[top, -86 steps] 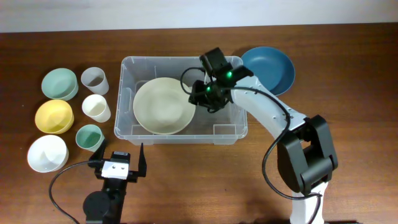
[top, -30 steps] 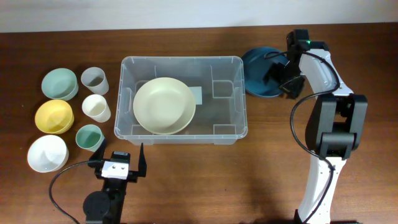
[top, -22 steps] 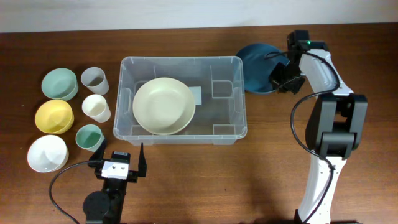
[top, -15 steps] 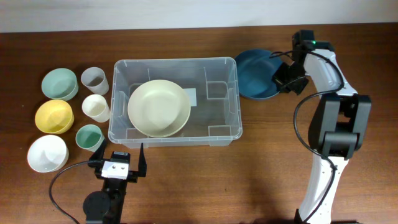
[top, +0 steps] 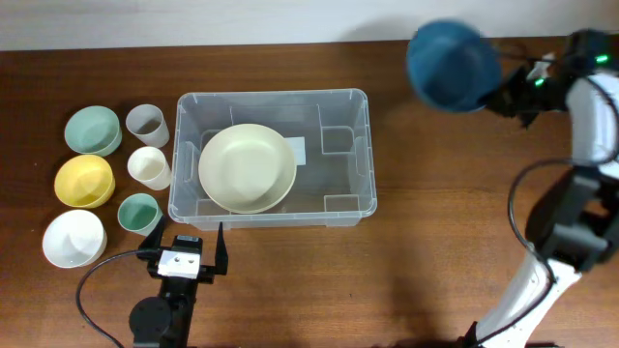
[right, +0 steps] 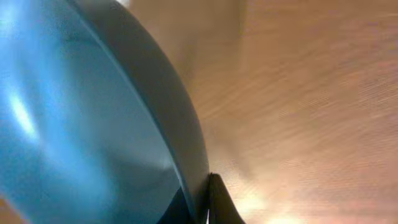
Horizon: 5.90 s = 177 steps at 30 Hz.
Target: Pack container
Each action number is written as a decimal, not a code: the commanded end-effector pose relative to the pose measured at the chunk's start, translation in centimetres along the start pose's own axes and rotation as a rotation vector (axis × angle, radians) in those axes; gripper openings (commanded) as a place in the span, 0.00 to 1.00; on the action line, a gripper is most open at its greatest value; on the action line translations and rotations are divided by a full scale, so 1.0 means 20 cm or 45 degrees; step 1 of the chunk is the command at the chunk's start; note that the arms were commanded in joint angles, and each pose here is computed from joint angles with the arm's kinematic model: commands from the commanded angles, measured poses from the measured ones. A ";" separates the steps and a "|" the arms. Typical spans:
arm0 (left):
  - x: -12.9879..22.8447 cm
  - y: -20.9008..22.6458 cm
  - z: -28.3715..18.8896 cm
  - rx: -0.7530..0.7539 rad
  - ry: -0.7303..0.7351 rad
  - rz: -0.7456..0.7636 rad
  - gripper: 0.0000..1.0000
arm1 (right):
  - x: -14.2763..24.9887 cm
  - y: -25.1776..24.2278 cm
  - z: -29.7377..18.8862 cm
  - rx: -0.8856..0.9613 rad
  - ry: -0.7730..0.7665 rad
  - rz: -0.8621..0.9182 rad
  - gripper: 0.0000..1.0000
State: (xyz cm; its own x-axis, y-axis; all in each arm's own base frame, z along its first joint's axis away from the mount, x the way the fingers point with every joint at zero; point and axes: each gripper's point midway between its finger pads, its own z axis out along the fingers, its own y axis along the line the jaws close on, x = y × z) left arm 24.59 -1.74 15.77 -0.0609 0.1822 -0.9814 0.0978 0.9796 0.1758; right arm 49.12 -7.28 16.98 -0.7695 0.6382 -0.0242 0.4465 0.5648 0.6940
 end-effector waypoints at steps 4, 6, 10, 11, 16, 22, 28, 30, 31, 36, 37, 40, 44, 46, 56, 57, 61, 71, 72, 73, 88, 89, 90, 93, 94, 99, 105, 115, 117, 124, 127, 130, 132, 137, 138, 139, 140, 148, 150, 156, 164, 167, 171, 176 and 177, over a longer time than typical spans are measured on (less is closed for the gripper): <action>0.01 0.00 0.00 0.002 0.009 0.019 1.00 | 0.58 0.82 -0.36 -0.206 -0.067 -0.680 0.04; 0.01 0.00 0.00 0.002 0.008 0.019 1.00 | 0.72 0.90 -0.32 -0.108 -0.090 -0.789 0.04; 0.01 0.00 0.00 0.002 0.009 0.019 1.00 | 1.02 1.01 -0.09 0.082 -0.073 -0.898 0.04; 0.01 0.00 0.00 0.002 0.008 0.019 1.00 | 1.07 1.02 -0.04 0.118 -0.069 -0.915 0.04; 0.01 0.00 0.00 0.002 0.009 0.019 1.00 | 1.32 0.99 0.29 0.311 -0.008 -0.936 0.04; 0.01 0.00 0.00 0.002 0.008 0.019 1.00 | 1.48 0.92 0.62 0.345 0.163 -0.970 0.04; 0.01 0.00 0.00 0.002 0.009 0.019 1.00 | 1.57 0.84 0.86 0.332 0.320 -0.945 0.04; 0.01 0.00 0.00 0.002 0.009 0.019 1.00 | 1.57 0.81 0.91 0.347 0.336 -0.938 0.04; 0.01 0.00 0.00 0.002 0.009 0.019 1.00 | 1.57 0.80 0.93 0.352 0.340 -0.937 0.04; 0.01 0.00 0.00 0.002 0.009 0.019 1.00 | 1.57 0.75 1.02 0.369 0.372 -0.924 0.04; 0.01 0.00 0.00 0.002 0.009 0.018 1.00 | 1.58 0.75 1.02 0.361 0.382 -0.921 0.04; 0.01 0.00 0.00 0.002 0.008 0.018 1.00 | 1.60 0.73 1.06 0.354 0.412 -0.911 0.04; 0.01 0.00 0.00 0.002 0.009 0.018 1.00 | 1.60 0.70 1.09 0.372 0.425 -0.905 0.05; 0.01 0.00 0.00 0.002 0.009 0.019 1.00 | 1.60 0.69 1.09 0.372 0.430 -0.903 0.10; 0.01 0.00 0.00 0.002 0.008 0.018 1.00 | 1.60 0.69 1.09 0.377 0.426 -0.905 0.77; 0.01 0.00 0.00 0.002 0.009 0.018 1.00 | 1.59 0.69 1.09 0.384 0.418 -0.917 0.79; 0.01 0.00 0.00 0.002 0.009 0.019 1.00 | 1.49 0.65 1.04 0.509 0.313 -0.938 0.80; 0.01 0.00 0.00 0.002 0.008 0.019 1.00 | 0.98 0.93 0.26 0.713 -0.278 -0.938 0.93; 0.01 0.00 0.00 0.002 0.009 0.019 1.00 | 0.93 0.95 0.16 0.710 -0.339 -0.919 0.99; 0.01 0.00 0.00 0.002 0.009 0.019 1.00 | 0.87 0.97 0.04 0.706 -0.401 -0.891 0.99; 0.01 0.00 0.00 0.002 0.009 0.019 1.00 | 0.39 0.47 -0.45 0.730 -0.293 -0.545 0.99; 0.01 0.00 0.00 0.002 0.009 0.019 1.00 | 0.38 0.39 -0.42 0.766 -0.251 -0.503 0.99; 0.01 0.00 0.00 0.001 0.009 0.018 1.00 | 0.38 0.33 -0.40 0.798 -0.211 -0.472 0.99; 0.02 0.02 0.00 -0.031 0.020 0.019 1.00 | 0.39 0.13 -0.30 0.898 -0.066 -0.384 0.99; 0.02 0.02 0.00 -0.030 0.020 0.019 1.00 | 0.40 0.07 -0.27 0.922 -0.029 -0.362 0.99; 0.02 0.02 0.00 -0.030 0.020 0.019 1.00 | 0.41 -0.11 -0.14 0.977 0.064 -0.312 0.99; 0.02 0.02 0.00 -0.030 0.020 0.019 1.00 | 0.37 -0.16 -0.04 0.970 0.050 -0.316 0.99; 0.02 0.02 0.00 -0.030 0.020 0.019 1.00 | 0.22 -0.09 0.04 0.881 -0.104 -0.374 0.99; 0.02 0.02 0.00 -0.030 0.020 0.019 1.00 | 0.22 -0.09 0.04 0.881 -0.104 -0.374 0.99; 0.02 0.02 0.00 -0.030 0.020 0.019 1.00 | 0.22 -0.09 0.04 0.881 -0.104 -0.374 0.99; 0.02 0.02 0.00 -0.030 0.020 0.019 1.00 | 0.22 -0.09 0.04 0.880 -0.104 -0.374 0.99; 0.02 0.02 0.00 -0.030 0.020 0.019 1.00 | 0.22 -0.09 0.04 0.881 -0.104 -0.374 0.99; 0.02 0.02 0.00 -0.030 0.019 0.019 1.00 | 0.22 -0.09 0.04 0.881 -0.104 -0.374 0.99; -0.12 0.04 -0.01 -0.047 -0.121 0.025 1.00 | 0.22 -0.09 0.04 0.881 -0.104 -0.374 0.99; -0.14 0.04 -0.01 -0.052 -0.151 0.026 1.00 | 0.22 -0.09 0.04 0.881 -0.104 -0.374 0.99; -0.18 0.05 -0.01 -0.059 -0.188 0.028 1.00 | 0.22 -0.09 0.04 0.881 -0.104 -0.374 0.99; -0.22 0.06 -0.02 -0.067 -0.229 0.030 1.00 | 0.22 -0.09 0.04 0.881 -0.104 -0.374 0.99; -0.65 0.24 -0.13 -0.278 -0.523 0.011 1.00 | 0.22 -0.09 0.04 0.881 -0.104 -0.374 0.99; -0.75 0.26 -0.11 -0.276 -0.513 0.012 1.00 | 0.22 -0.09 0.04 0.881 -0.104 -0.374 0.99; -1.10 0.33 0.07 -0.271 -0.449 0.033 1.00 | 0.22 -0.09 0.04 0.881 -0.104 -0.374 0.99; -1.22 0.45 0.54 -0.234 -0.018 0.117 1.00 | 0.22 -0.09 0.04 0.881 -0.104 -0.374 0.99; -1.19 0.60 0.62 -0.389 0.103 0.024 1.00 | 0.22 -0.09 0.04 0.881 -0.104 -0.374 0.99; -1.19 0.87 0.62 -0.550 0.233 -0.263 1.00 | 0.22 -0.09 0.04 0.881 -0.104 -0.374 0.99; -1.13 1.08 0.61 -0.458 0.365 -0.447 1.00 | 0.22 -0.09 0.04 0.881 -0.104 -0.374 0.99; -1.11 1.09 0.62 -0.436 0.374 -0.463 1.00 | 0.22 -0.09 0.04 0.881 -0.104 -0.374 0.99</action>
State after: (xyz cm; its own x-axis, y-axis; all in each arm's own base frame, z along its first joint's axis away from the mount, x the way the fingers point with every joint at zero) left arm 39.89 14.57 39.96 -0.3338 -0.1133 -0.9358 -0.3720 0.9280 0.0203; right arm 45.31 -5.01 15.01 -0.8744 0.4370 -0.2108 0.4384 0.8978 0.0429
